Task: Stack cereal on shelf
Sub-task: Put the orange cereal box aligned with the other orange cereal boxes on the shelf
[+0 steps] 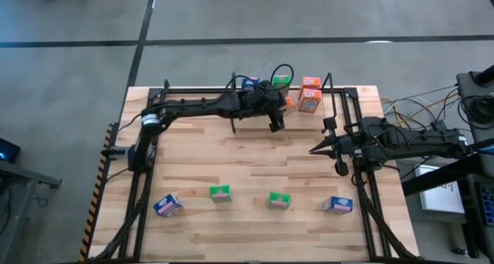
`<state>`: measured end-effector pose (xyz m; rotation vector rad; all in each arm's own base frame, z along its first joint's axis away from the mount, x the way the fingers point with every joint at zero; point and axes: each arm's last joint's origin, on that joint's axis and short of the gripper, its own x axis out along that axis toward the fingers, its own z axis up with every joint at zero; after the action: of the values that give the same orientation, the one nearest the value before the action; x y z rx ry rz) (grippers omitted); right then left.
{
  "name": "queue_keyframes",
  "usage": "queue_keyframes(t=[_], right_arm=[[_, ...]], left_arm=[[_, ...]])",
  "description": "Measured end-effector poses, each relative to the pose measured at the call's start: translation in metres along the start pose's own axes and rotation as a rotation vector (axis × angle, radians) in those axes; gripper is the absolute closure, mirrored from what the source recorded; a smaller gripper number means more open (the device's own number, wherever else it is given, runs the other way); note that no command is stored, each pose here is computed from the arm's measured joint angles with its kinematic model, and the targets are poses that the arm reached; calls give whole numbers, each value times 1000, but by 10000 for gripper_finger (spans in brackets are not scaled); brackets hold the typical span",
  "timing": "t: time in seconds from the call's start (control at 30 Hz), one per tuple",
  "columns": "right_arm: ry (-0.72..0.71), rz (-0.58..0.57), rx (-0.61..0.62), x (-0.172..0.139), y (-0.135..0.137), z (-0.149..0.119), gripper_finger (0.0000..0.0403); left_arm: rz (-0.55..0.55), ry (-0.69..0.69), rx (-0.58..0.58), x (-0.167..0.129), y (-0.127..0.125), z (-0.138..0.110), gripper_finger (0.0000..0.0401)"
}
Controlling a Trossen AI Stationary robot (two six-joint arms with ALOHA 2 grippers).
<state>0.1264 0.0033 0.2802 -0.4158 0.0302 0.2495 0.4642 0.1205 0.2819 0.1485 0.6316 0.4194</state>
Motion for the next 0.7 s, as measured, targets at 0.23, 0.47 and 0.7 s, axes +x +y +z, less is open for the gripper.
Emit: queue_keyframes(t=[0.23, 0.47, 0.7], right_arm=[[1, 0, 1, 0, 0, 0, 390], [2, -1, 3, 0, 0, 0, 390], [5, -7, 5, 0, 0, 0, 390]], left_arm=[[-60, 24, -10, 23, -1, -14, 230], [-64, 44, -8, 31, -4, -20, 205], [-61, 44, -12, 32, -3, -21, 164]])
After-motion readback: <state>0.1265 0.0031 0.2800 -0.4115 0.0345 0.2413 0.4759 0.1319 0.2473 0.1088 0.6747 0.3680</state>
